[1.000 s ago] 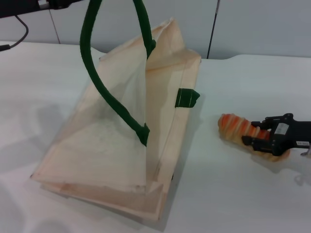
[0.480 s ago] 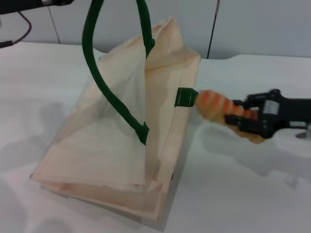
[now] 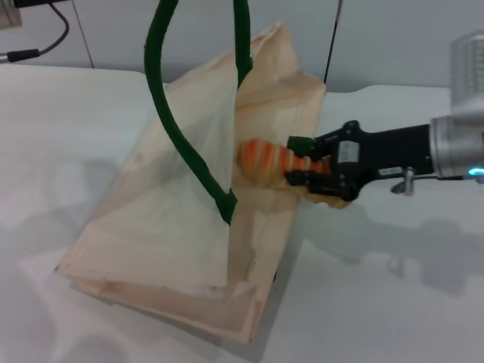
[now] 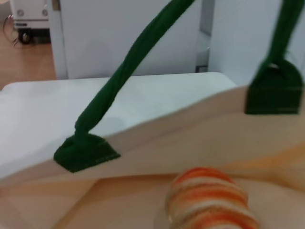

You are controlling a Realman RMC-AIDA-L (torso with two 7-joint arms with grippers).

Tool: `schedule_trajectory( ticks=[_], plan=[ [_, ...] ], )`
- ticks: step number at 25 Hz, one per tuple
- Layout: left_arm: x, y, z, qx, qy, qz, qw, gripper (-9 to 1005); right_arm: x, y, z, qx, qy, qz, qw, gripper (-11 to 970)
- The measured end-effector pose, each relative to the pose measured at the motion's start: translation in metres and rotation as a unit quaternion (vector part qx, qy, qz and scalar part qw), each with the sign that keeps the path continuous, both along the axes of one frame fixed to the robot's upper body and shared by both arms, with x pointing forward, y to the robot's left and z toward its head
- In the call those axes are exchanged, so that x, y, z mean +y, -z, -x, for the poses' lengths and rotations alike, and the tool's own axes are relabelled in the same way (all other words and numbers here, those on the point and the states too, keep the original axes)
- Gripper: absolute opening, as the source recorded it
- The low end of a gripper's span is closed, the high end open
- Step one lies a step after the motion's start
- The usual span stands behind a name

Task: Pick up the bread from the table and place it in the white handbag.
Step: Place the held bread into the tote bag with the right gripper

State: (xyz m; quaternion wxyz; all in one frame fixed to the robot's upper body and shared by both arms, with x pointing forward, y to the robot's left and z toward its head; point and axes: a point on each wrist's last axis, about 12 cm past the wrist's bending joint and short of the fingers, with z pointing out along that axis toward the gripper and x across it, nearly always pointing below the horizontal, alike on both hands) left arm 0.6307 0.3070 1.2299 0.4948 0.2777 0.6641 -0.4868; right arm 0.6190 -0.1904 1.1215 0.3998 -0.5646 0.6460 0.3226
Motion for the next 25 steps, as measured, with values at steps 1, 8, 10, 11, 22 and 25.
schedule_trajectory(
  ticks=[1,8,10,11,22,25],
  plan=[
    [-0.001,0.000,0.000,-0.001,0.001,0.000,1.000,119,0.004,-0.001,-0.001,-0.002,-0.003,0.001,1.000,318],
    [-0.006,0.001,-0.001,-0.006,0.006,0.000,1.000,119,0.037,0.002,-0.010,-0.003,0.002,0.009,1.000,284],
    [-0.007,0.002,-0.001,-0.006,0.007,0.000,1.000,119,0.046,0.004,-0.009,-0.002,-0.005,0.006,1.000,281],
    [-0.008,0.002,-0.001,-0.006,0.007,0.000,1.000,119,0.050,0.005,-0.008,-0.004,-0.002,-0.001,1.000,280],
    [-0.011,0.002,-0.002,-0.008,0.010,0.003,1.000,120,0.059,0.011,-0.013,-0.012,0.055,-0.032,0.998,266],
    [-0.012,0.002,-0.002,-0.007,0.012,0.005,1.000,120,0.058,0.012,-0.015,-0.012,0.067,-0.031,0.997,261]
  ],
)
